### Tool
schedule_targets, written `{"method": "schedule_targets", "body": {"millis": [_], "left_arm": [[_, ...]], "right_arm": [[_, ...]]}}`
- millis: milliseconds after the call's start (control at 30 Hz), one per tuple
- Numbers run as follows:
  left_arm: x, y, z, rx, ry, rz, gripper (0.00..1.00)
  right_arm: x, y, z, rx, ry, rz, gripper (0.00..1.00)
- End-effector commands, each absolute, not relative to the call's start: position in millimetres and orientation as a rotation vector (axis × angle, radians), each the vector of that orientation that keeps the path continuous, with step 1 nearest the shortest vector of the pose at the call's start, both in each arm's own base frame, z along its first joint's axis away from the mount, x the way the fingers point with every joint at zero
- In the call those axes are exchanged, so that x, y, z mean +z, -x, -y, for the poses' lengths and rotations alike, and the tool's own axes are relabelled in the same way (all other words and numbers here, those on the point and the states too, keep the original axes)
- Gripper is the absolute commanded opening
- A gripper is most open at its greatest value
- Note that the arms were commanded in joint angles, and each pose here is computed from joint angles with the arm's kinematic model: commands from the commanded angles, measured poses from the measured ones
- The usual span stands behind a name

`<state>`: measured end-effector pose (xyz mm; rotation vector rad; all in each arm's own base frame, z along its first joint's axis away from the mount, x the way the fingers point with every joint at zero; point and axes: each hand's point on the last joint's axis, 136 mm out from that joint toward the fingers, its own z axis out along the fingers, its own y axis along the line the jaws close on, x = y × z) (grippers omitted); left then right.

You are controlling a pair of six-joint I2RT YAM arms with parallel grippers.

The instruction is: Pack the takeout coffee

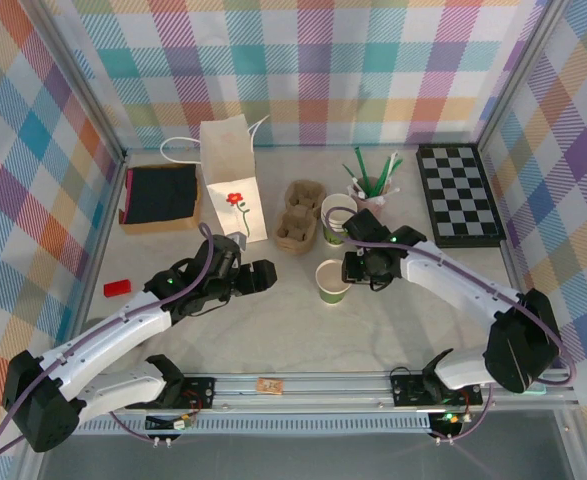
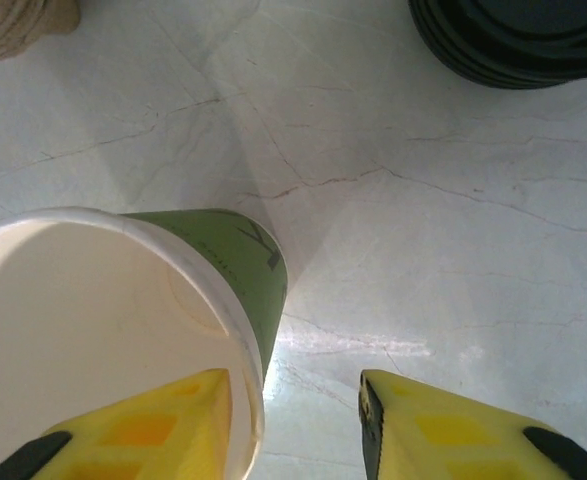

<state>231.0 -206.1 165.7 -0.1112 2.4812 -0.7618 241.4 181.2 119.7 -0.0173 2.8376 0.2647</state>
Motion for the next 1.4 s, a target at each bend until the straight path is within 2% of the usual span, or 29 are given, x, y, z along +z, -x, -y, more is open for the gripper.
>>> {"method": "schedule_targets", "body": {"millis": [0, 200, 367, 633, 767, 967, 1300, 1367], "left_arm": [[169, -232, 203, -0.772, 0.12, -2.473, 0.78], [173, -232, 201, -0.762, 0.117, -2.464, 0.78], [175, -233, 204, -0.767, 0.105, -2.465, 0.78], [171, -230, 202, -0.763, 0.111, -2.476, 0.78], [169, -229, 198, -0.743, 0.118, -2.476, 0.78], [168, -230, 198, -0.741, 0.117, -2.482, 0.77], [166, -229, 196, -0.725, 0.118, -2.482, 0.76], [165, -229, 196, -0.723, 0.118, -2.485, 0.76]], "right_arm": [[149, -239, -183, 0.305, 0.044, -2.798, 0.45], [200, -245, -160, 0.203, 0.08, -2.674, 0.62], [205, -265, -142, 0.071, 0.119, -2.666, 0.66], [164, -307, -131, 0.048, 0.148, -2.726, 0.63], [142, -319, -136, 0.015, 0.177, -2.754, 0.55], [120, -339, -142, -0.028, 0.226, -2.757, 0.51], [96, -354, -147, -0.073, 0.334, -2.765, 0.51], [92, -355, -149, -0.074, 0.343, -2.767, 0.48]]}}
